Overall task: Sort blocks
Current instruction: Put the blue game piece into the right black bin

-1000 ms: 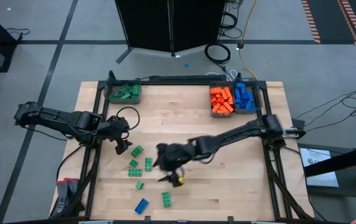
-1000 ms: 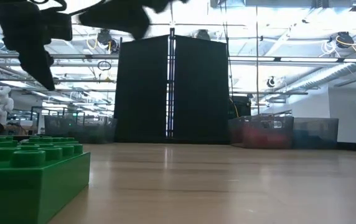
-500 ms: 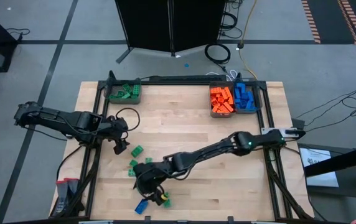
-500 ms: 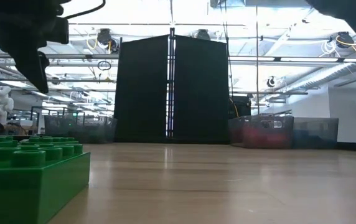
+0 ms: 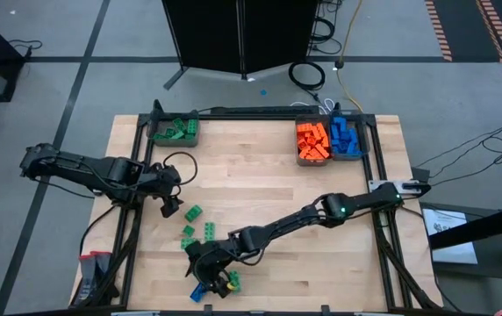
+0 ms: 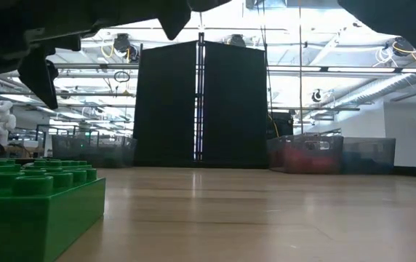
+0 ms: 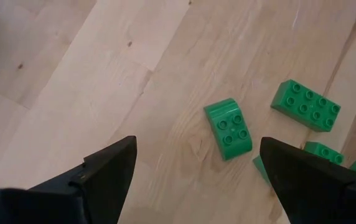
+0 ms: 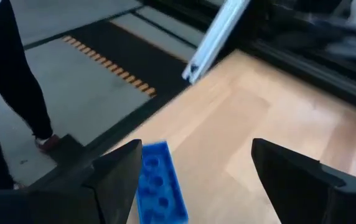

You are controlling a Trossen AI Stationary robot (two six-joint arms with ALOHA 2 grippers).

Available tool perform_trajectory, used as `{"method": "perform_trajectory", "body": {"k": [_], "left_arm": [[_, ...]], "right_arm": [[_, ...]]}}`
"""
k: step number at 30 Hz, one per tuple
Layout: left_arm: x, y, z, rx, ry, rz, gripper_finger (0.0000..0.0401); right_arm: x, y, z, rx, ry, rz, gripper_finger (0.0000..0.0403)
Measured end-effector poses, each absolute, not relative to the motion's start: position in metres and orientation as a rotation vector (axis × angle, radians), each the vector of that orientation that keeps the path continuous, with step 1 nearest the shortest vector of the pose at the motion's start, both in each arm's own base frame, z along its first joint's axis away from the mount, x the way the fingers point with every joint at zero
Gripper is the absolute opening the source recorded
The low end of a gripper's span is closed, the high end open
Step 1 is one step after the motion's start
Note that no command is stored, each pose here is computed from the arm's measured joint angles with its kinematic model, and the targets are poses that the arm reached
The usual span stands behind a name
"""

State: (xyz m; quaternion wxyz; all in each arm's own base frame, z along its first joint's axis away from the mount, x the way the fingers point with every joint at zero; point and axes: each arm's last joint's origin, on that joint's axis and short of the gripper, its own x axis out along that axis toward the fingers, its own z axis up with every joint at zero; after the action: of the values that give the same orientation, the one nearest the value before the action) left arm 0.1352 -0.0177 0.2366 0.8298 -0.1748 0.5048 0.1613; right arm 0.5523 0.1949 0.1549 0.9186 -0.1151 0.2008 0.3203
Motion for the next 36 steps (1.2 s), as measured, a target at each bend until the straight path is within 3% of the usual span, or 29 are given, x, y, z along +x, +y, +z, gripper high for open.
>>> {"method": "perform_trajectory", "body": {"k": [17,36], "left_arm": [[0.135,-0.017,0.237,-0.342,1.07,0.338,0.0343],[0.136,-0.016,0.237,-0.32,1.051,0.369,0.0343]], "right_arm": [[0.556,0.2,0.126,-0.361,0.353,0.738,0.0296],[0.547,0.196,0.105,-0.462,0.514,0.799,0.0248]]}}
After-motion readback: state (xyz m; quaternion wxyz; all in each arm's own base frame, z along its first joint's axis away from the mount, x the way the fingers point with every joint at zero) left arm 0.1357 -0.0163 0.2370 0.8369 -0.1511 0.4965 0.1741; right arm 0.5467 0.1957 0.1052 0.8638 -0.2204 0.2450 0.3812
